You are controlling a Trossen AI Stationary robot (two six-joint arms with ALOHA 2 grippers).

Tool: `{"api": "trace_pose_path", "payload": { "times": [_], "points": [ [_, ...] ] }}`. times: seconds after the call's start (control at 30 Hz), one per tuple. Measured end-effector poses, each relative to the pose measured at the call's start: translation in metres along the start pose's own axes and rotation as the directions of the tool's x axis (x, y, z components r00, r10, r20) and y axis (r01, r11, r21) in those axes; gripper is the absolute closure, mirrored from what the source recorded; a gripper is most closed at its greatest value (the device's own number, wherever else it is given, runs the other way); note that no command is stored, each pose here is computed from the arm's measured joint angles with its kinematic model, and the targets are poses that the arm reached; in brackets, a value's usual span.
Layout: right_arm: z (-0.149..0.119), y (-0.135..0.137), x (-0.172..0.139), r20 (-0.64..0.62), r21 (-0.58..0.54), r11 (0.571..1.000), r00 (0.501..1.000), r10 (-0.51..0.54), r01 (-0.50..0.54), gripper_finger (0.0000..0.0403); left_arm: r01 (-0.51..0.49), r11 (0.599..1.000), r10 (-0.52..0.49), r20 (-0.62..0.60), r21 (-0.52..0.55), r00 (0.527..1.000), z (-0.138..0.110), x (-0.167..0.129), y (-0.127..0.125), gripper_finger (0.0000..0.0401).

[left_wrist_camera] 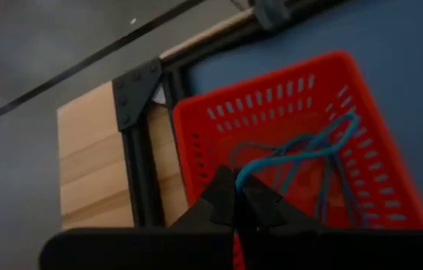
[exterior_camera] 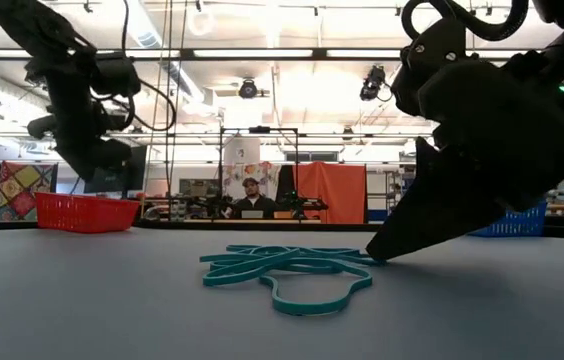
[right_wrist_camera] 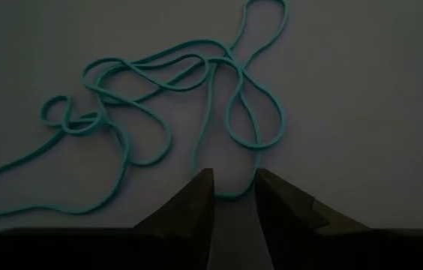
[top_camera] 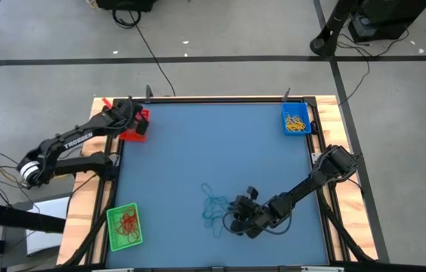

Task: Sort rubber bands into baskets
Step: Put the blue rubber band into the red basket

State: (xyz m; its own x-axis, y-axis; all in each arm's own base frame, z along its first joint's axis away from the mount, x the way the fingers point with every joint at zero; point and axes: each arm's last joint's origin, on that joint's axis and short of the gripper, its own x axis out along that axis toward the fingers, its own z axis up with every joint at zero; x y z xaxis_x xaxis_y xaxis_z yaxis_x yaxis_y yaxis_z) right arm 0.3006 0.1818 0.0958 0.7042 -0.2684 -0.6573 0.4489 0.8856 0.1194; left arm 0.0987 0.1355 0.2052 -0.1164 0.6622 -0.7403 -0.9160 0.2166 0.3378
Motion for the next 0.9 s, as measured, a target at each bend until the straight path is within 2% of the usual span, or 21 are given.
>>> {"api": "trace_pose_path", "payload": {
  "times": [0.13,0.37,0.5,0.63,0.8,0.9],
  "points": [
    [-0.003,0.003,-0.003,-0.003,0.043,0.999,1.0,0.016,-0.015,0.0292,-0.025,1.0,0.025,-0.015,0.016,1.0,-0.002,0.003,-0.001,0.0366],
    [-0.005,0.006,-0.006,0.033,0.076,0.997,0.999,0.006,-0.009,0.0292,-0.017,1.0,0.017,-0.009,0.01,1.0,-0.001,0.003,-0.001,0.026],
    [-0.004,0.008,-0.007,0.058,0.087,0.996,0.998,0.012,-0.017,0.0292,-0.014,1.0,0.014,0.003,-0.018,1.0,0.0,0.003,-0.002,0.0215],
    [-0.002,0.01,-0.007,0.089,0.081,0.996,0.996,0.02,-0.027,0.0292,-0.012,0.999,0.012,0.013,-0.04,1.0,0.001,0.003,-0.002,0.0195],
    [0.0,0.011,-0.008,0.104,0.044,0.998,0.994,0.03,-0.035,0.0292,-0.005,0.999,0.006,0.01,-0.049,1.0,0.001,0.003,-0.002,0.0193],
    [0.001,0.01,-0.007,0.101,0.013,0.999,0.994,0.03,-0.031,0.0292,0.083,0.995,-0.084,-0.025,-0.051,0.996,-0.001,0.003,-0.004,0.0193]
  ]
}}
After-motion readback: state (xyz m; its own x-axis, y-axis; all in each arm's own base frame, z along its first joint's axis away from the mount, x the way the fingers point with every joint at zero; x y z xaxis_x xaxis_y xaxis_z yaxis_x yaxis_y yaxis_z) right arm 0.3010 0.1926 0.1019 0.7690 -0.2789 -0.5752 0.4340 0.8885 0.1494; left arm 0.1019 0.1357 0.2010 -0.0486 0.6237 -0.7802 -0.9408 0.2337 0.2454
